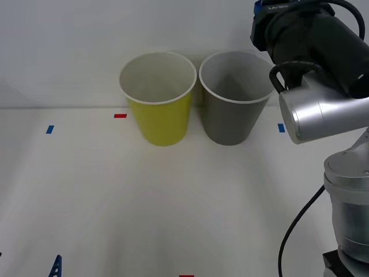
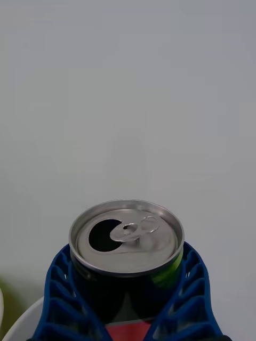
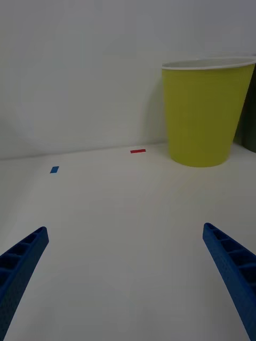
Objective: Put cans in the gray bin and PET bottles in the light green bin.
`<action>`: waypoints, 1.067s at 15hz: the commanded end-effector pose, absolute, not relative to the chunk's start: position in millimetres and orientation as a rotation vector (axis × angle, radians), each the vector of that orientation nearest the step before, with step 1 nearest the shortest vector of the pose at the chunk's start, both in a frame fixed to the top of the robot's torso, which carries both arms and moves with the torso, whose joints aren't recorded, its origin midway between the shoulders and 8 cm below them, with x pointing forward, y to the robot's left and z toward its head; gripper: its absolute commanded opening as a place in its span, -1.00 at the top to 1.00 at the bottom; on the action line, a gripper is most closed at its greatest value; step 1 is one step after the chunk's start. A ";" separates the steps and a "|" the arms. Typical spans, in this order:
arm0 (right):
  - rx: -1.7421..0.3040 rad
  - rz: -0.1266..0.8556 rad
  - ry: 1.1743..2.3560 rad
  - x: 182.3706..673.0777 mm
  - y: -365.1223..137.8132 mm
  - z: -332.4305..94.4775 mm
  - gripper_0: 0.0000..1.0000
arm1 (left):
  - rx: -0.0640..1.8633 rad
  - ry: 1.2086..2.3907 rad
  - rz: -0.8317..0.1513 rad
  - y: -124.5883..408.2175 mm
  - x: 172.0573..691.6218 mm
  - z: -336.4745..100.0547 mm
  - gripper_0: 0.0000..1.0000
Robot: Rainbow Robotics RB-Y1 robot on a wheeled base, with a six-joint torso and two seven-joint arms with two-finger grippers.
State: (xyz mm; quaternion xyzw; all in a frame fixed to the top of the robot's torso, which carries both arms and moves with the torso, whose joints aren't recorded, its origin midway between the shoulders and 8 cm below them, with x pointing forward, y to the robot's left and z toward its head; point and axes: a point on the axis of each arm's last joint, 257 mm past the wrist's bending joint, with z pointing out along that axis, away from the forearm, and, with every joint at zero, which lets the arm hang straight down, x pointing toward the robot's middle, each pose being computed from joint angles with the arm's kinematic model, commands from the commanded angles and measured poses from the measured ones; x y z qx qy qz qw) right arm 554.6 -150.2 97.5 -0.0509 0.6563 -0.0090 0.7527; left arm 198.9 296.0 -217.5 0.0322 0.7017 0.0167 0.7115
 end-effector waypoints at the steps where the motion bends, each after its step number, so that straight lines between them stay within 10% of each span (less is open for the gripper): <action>1: -0.114 0.010 1.412 567.4 -143.4 94.7 1.00 | 0.071 1.556 0.037 296.0 198.9 -217.6 -1.00; 16: -0.098 0.145 1.402 591.7 -133.8 80.9 1.00 | 0.071 1.556 0.037 296.0 198.9 -217.6 -1.00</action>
